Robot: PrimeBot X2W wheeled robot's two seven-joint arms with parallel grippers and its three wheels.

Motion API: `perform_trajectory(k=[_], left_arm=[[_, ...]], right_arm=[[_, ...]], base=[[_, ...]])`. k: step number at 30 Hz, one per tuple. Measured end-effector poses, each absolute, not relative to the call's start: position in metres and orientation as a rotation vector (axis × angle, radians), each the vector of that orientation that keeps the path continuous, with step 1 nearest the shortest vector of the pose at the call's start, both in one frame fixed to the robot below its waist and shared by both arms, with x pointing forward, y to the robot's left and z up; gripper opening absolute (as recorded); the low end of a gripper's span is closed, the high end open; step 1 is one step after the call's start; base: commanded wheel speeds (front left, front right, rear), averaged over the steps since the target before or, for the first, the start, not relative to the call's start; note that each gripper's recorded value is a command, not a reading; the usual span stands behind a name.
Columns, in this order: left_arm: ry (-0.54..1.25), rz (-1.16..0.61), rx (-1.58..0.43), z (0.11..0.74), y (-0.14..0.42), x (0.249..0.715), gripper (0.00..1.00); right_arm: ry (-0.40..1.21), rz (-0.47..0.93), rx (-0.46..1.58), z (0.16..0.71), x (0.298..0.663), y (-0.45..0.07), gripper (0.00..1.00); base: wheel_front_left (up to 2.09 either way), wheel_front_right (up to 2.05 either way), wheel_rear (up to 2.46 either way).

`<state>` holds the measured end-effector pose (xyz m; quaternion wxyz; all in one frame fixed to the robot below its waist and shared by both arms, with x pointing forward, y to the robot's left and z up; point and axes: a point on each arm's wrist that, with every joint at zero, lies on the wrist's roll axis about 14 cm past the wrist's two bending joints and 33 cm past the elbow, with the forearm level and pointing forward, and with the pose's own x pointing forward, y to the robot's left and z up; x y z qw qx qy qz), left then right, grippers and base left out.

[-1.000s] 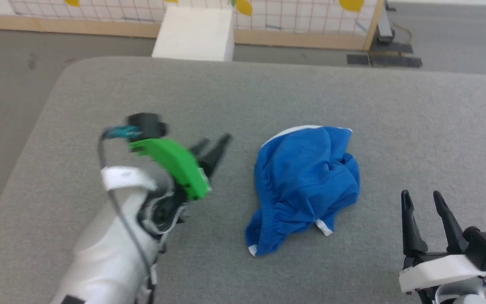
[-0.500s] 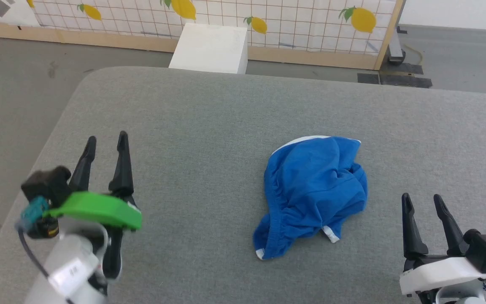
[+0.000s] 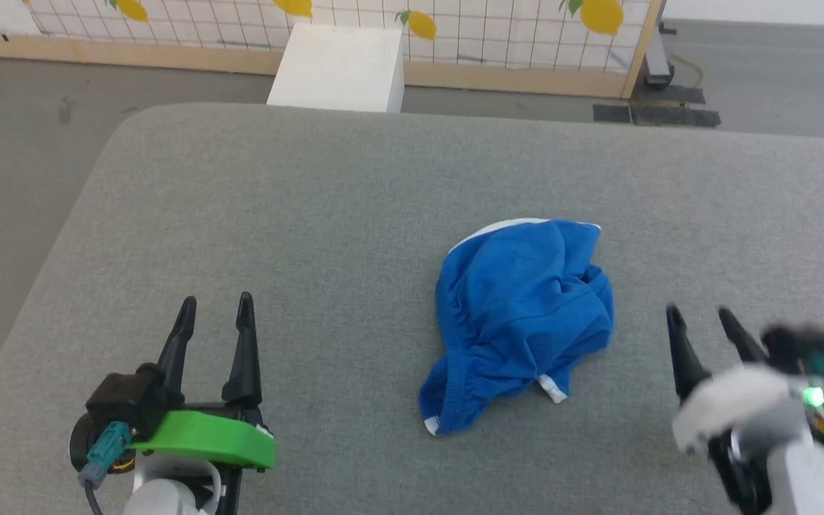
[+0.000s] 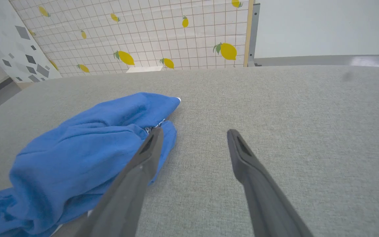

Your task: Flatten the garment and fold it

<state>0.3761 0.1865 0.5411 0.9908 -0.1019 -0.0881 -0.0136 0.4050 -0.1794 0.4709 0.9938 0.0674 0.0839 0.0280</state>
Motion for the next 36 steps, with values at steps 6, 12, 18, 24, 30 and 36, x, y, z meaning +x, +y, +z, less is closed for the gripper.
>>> perform_trajectory(k=[6,12,18,24,30,36], left_arm=[[-0.154,-0.029,-0.201,0.531,0.188,0.38,1.0],[-0.127,0.002,-0.198,0.519,0.197,0.385,1.0],[-0.101,0.039,-0.195,0.508,0.21,0.391,1.0],[-0.063,0.081,-0.193,0.494,0.223,0.391,1.0],[-0.066,0.067,-0.202,0.495,0.219,0.393,1.0],[-0.098,0.013,-0.221,0.507,0.201,0.396,1.0]], right_arm=[[0.453,0.108,0.033,0.452,0.443,-0.163,1.0],[0.687,0.159,-0.077,0.427,0.462,-0.142,1.0],[0.82,0.22,-0.14,0.391,0.462,-0.121,1.0],[0.835,0.27,-0.116,0.373,0.466,-0.103,0.0],[0.673,0.241,-0.042,0.405,0.481,-0.11,0.0],[0.437,0.072,-0.003,0.473,0.478,-0.172,0.0]], base=[[0.0,0.0,0.0],[0.0,0.0,0.0],[0.0,0.0,0.0],[0.0,0.0,0.0],[0.0,0.0,0.0],[0.0,0.0,0.0]])
